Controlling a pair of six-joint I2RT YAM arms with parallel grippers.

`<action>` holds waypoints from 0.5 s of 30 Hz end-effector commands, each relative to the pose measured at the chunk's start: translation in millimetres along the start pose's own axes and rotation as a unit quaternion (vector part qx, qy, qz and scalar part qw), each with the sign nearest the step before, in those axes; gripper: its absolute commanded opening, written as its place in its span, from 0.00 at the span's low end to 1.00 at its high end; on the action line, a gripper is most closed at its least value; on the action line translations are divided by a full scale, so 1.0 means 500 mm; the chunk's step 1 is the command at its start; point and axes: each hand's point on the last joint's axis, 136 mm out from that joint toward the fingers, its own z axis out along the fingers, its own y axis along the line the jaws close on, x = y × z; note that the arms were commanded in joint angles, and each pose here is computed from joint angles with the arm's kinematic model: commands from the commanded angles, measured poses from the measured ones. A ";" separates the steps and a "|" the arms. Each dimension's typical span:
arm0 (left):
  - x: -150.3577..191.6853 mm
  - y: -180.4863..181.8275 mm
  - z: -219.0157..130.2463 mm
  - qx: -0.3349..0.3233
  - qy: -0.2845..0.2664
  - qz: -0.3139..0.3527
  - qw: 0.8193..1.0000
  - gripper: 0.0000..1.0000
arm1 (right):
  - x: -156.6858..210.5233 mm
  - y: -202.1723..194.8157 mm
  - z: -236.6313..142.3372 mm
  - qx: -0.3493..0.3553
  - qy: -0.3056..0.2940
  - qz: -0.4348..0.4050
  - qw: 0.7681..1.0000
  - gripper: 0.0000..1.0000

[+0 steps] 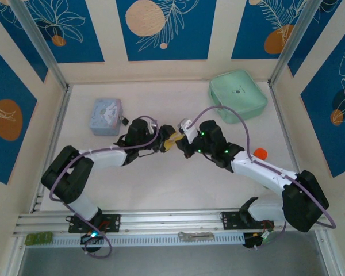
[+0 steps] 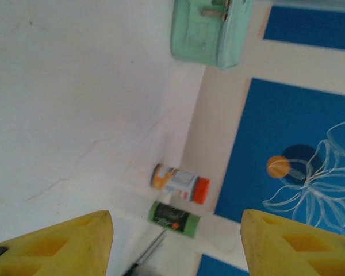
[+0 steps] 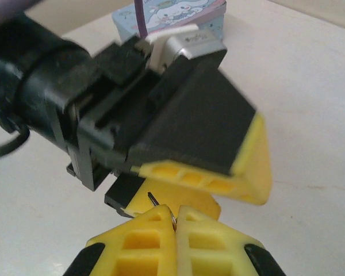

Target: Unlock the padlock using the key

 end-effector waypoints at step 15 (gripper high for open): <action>-0.012 -0.015 -0.018 0.074 -0.034 -0.114 0.990 0.47 | -0.001 0.010 0.038 0.082 -0.078 -0.234 0.966 0.00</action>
